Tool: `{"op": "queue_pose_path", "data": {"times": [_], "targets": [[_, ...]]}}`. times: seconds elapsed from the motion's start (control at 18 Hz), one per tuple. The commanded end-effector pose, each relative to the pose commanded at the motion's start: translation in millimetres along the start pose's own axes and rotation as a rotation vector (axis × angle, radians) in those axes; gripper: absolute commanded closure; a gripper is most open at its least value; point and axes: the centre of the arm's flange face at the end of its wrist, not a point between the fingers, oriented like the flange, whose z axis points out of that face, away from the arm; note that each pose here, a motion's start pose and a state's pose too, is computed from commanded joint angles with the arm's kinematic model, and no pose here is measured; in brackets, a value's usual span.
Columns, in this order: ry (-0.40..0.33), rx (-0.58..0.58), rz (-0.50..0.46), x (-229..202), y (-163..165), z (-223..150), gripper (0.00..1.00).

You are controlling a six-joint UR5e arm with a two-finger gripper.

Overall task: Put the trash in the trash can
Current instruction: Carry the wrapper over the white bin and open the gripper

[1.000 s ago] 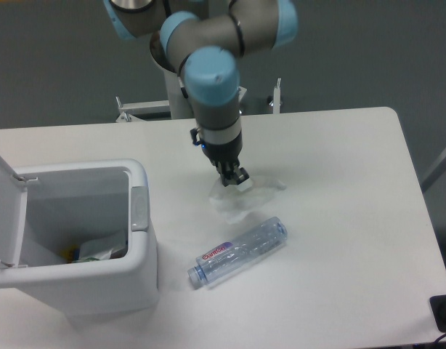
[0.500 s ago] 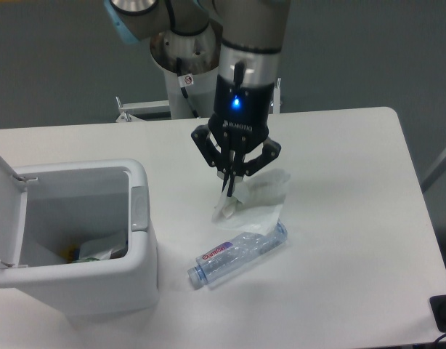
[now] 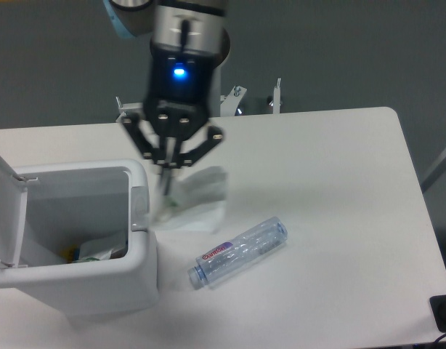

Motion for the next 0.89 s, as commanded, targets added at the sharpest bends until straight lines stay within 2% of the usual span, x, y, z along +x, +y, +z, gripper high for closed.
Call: {"op": "queue_pose_path", "data": {"times": [0.11, 0.17, 0.22, 0.28, 0.33, 0.5, 0.61, 0.78, 0.89], "targets": [[0.044, -0.021, 0.039, 30.4, 0.9, 17.5, 0.98], [0.054, -0.027, 0.048, 36.7, -0.5, 25.3, 0.74], [0.05, -0.01, 0.055, 37.4, -4.9, 23.9, 0.39], [0.051, 0.005, 0.067, 40.5, -6.6, 22.8, 0.11], [0.059, 0.019, 0.081, 51.1, -9.9, 19.3, 0.0], [0.091, 0.054, 0.071, 59.0, -21.6, 6.7, 0.0], [0.078, 0.05, 0.047, 49.2, -21.2, 8.5, 0.0], [0.001, 0.059, -0.02, -22.8, -17.6, -1.8, 0.0], [-0.034, 0.044, -0.042, -66.5, -10.2, 4.4, 0.01]]}}
